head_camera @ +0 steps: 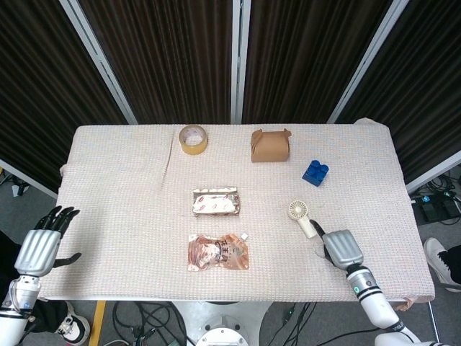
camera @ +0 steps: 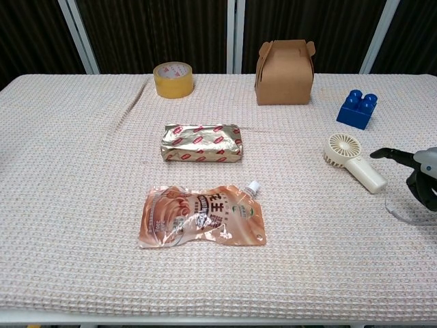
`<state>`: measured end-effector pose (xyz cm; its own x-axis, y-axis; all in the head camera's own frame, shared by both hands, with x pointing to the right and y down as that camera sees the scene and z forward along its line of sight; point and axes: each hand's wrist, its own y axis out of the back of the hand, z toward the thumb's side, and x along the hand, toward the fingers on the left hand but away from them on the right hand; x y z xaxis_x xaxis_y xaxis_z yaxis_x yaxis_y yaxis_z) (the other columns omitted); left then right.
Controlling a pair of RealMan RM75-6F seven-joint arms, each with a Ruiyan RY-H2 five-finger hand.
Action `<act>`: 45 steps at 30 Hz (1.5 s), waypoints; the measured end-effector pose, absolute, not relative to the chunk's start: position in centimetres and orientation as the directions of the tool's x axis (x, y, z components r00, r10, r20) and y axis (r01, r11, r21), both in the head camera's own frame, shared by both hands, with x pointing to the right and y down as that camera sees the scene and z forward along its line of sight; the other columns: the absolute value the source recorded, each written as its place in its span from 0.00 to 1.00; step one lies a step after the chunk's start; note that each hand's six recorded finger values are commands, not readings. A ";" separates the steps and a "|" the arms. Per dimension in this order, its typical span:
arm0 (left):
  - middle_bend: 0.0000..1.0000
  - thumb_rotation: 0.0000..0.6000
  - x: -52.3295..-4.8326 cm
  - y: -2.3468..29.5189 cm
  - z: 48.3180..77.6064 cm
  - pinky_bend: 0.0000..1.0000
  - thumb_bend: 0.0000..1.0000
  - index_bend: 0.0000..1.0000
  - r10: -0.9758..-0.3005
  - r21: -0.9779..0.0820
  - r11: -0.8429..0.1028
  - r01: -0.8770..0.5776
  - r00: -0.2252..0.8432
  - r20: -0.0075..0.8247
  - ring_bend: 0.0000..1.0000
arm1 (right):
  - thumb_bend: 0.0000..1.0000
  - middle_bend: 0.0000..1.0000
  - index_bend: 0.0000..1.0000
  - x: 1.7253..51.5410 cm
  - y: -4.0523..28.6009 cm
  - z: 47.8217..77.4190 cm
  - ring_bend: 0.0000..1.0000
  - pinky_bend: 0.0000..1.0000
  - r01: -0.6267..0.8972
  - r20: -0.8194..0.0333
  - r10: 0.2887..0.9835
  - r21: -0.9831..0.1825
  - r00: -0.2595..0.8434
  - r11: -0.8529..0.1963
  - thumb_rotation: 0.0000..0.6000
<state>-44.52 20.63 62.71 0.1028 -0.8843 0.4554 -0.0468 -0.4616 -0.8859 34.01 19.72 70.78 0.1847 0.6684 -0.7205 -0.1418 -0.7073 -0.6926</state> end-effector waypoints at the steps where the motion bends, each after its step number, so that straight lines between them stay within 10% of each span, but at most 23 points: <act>1: 0.10 1.00 -44.6 20.6 62.7 0.21 0.03 0.12 -0.884 -0.886 -0.462 -0.047 0.102 0.456 0.05 | 1.00 0.88 0.01 33.9 19.6 70.9 0.82 0.73 -0.142 -0.720 0.668 -0.693 0.185 -0.707 1.00; 45: 0.10 1.00 -45.7 20.4 62.7 0.21 0.03 0.12 -0.893 -0.892 -0.448 -0.055 0.078 0.444 0.05 | 1.00 0.89 0.04 33.3 20.3 73.2 0.82 0.73 -0.187 -0.767 0.622 -0.641 0.155 -0.744 1.00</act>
<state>-45.66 20.38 62.65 0.0781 -0.8928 0.4436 -0.0546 -0.4482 -0.8923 33.33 20.32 73.20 0.1550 0.6222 -0.7674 -0.1870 -0.7442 -0.6412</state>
